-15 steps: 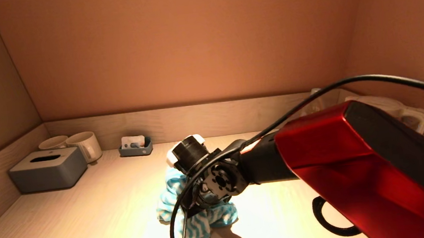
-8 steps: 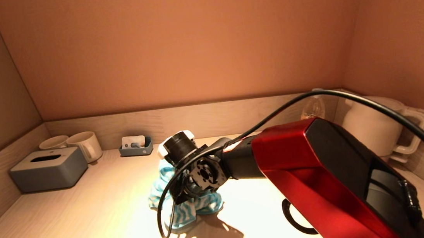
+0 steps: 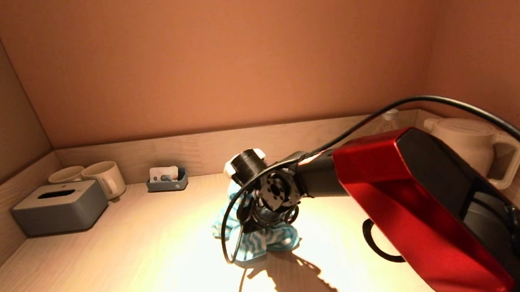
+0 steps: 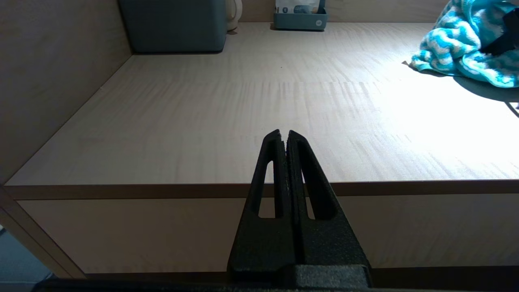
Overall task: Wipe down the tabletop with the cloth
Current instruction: Sweep the stains on the table
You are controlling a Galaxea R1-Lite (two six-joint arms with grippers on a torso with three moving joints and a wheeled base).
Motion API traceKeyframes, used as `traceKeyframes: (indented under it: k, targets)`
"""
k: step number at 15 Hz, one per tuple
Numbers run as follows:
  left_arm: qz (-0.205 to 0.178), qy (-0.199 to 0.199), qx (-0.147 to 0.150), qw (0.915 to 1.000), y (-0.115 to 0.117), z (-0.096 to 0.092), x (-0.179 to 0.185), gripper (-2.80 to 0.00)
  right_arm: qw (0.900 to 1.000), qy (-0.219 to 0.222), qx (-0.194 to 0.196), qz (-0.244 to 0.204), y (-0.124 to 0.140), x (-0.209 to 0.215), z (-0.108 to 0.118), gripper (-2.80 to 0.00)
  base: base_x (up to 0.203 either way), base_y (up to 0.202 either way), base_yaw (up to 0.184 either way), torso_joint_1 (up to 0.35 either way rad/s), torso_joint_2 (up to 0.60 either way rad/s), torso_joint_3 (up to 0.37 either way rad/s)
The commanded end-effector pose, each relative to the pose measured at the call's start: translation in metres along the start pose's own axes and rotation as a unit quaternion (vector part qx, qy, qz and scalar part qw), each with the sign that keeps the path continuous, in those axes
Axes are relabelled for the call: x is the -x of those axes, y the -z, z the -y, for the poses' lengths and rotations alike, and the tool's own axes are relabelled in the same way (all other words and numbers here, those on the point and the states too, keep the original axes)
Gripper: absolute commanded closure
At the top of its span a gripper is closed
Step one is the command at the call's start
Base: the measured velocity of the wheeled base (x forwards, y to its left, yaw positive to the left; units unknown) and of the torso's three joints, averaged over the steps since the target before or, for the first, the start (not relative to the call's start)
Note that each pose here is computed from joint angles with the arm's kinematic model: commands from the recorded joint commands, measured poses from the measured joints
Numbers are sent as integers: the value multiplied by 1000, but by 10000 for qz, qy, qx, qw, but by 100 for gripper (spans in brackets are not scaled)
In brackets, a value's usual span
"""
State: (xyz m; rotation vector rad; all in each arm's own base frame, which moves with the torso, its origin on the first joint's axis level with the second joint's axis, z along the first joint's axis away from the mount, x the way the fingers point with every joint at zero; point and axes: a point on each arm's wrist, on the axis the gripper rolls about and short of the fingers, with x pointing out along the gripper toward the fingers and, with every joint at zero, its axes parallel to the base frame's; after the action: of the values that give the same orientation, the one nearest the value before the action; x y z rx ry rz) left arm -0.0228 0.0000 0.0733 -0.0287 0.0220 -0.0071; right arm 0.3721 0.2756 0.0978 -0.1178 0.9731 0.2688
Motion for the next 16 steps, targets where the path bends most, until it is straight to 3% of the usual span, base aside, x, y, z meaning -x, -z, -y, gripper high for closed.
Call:
traceKeyframes:
  k: [1,6,8,12,16]
  targets:
    - [2,1,2,10000,0,0,0,0,9995,140,-141,-261,6,3,12,0,0,0,0,0,0,0]
    - [2,1,2,10000,0,0,0,0,9979,155,-19,-632,41,32,21,0,0,0,0,0,0,0]
    - [2,1,2,10000,0,0,0,0,9988,1,112,-469,50,44,12,0,0,0,0,0,0,0]
    - [2,1,2,10000,0,0,0,0,9946,-430,826,-466,91,64,-36,0,0,0,0,0,0,0]
    - [2,1,2,10000,0,0,0,0,9893,-751,1211,-330,98,67,-77,0,0,0,0,0,0,0]
